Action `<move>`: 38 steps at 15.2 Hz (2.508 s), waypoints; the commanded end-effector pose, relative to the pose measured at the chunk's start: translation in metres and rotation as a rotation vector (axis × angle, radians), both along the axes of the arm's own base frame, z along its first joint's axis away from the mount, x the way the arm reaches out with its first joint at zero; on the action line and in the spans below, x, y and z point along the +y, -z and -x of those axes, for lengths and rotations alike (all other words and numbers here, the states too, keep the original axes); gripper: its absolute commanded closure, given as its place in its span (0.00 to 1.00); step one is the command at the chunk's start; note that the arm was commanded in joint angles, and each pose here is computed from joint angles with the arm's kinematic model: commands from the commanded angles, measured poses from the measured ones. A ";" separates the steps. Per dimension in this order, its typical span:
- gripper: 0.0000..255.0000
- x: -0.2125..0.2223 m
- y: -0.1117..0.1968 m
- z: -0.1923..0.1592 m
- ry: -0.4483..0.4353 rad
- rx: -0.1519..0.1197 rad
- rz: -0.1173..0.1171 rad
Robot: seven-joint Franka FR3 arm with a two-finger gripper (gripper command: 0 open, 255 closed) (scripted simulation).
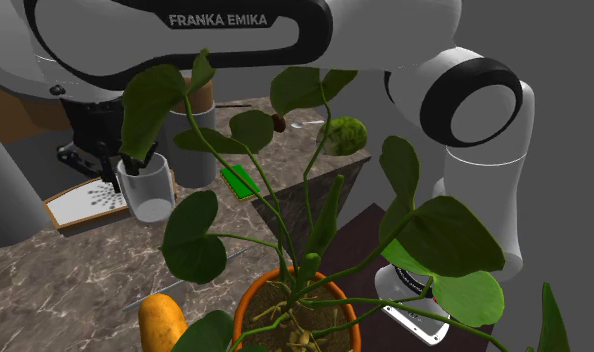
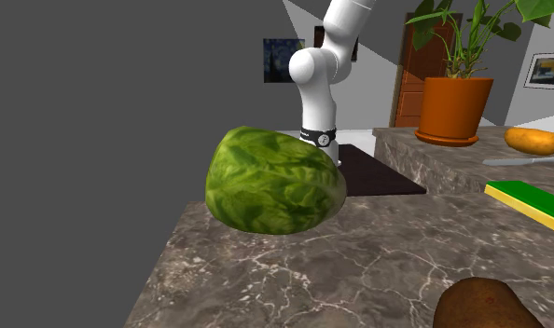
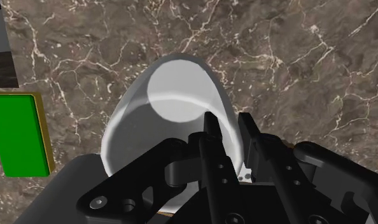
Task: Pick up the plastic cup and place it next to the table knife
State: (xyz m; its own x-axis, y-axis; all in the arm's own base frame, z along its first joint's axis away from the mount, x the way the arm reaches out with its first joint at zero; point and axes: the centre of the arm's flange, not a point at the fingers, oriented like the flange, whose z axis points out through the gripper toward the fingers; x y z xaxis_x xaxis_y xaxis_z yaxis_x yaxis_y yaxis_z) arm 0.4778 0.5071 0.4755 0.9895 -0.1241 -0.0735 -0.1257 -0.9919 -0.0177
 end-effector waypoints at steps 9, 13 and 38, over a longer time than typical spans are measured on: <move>1.00 -0.001 0.052 -0.001 0.000 -0.001 -0.001; 1.00 -0.001 0.073 -0.001 0.000 -0.001 -0.001; 0.00 -0.002 0.046 -0.005 0.000 -0.001 -0.001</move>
